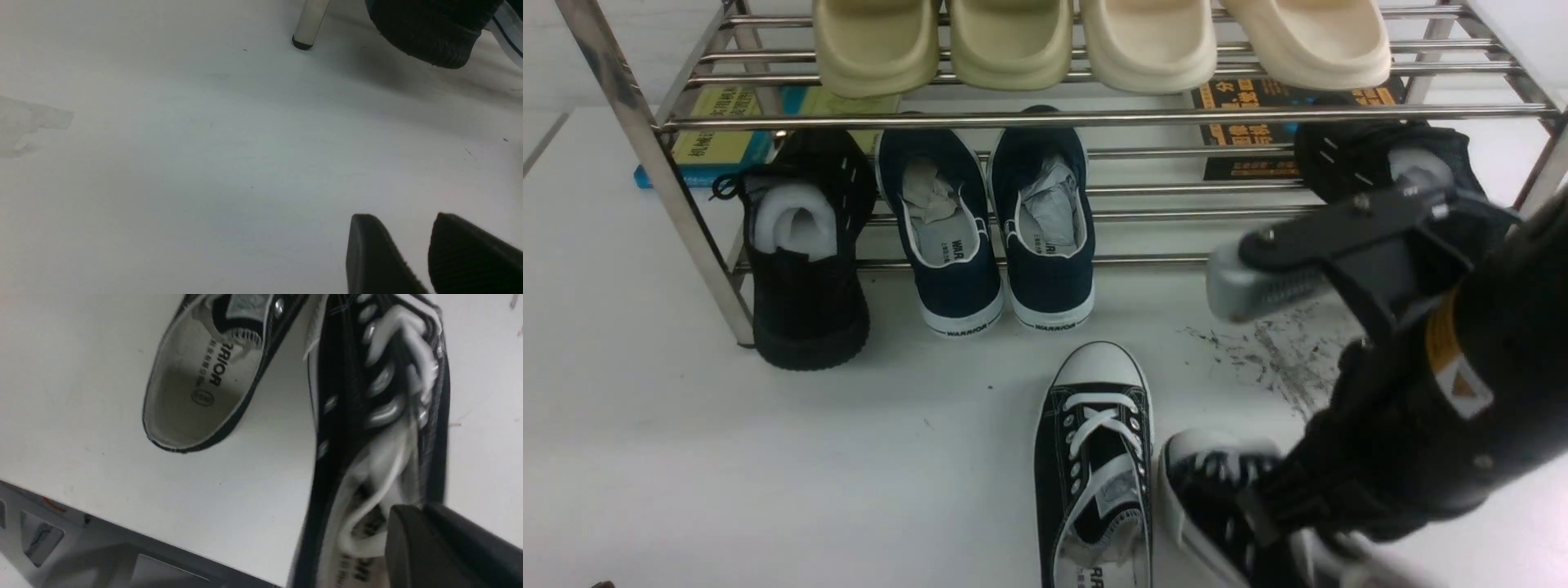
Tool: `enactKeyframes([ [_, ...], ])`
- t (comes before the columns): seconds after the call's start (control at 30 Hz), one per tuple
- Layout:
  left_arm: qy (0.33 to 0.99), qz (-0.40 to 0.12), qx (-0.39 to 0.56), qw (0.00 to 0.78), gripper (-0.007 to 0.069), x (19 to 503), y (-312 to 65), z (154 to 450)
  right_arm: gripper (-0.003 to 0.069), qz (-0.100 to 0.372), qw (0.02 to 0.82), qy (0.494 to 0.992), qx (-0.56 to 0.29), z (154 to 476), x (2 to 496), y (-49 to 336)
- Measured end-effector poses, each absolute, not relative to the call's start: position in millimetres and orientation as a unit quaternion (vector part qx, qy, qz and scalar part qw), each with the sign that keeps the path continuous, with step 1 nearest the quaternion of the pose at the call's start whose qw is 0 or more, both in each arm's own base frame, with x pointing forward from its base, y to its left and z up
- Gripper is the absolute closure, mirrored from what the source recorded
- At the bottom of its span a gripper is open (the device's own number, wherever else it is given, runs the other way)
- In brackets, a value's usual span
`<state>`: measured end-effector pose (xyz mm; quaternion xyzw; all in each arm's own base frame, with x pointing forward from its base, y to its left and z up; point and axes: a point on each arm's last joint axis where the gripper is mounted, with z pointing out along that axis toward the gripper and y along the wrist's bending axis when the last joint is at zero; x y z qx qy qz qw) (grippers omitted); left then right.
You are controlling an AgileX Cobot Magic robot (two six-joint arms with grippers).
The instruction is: Take the shoes off the shelf with your hand on the white table.
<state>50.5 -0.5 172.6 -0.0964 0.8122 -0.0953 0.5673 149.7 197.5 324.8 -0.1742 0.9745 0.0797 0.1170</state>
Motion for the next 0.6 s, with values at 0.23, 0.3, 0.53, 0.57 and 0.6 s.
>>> enactKeyframes([
  [0.23,0.812,-0.095,-0.096,0.567,0.0384,50.5,-0.5,172.6,0.0599,0.089,0.168,0.967,-0.17,289.6,157.5,202.0],
  [0.3,0.812,-0.095,-0.096,0.567,0.0384,50.5,-0.5,172.6,0.0596,0.081,0.177,0.966,-0.172,283.8,160.6,202.8],
  [0.53,0.812,-0.095,-0.096,0.567,0.0384,50.5,-0.5,172.6,0.0594,0.058,0.161,0.971,-0.169,275.8,160.4,200.4],
  [0.57,0.812,-0.095,-0.096,0.567,0.0384,50.5,-0.5,172.6,0.0594,0.05,0.152,0.973,-0.165,275.2,159.2,198.8],
  [0.6,0.812,-0.095,-0.096,0.567,0.0384,50.5,-0.5,172.6,0.0594,0.049,0.15,0.974,-0.164,275.0,158.8,198.5],
])
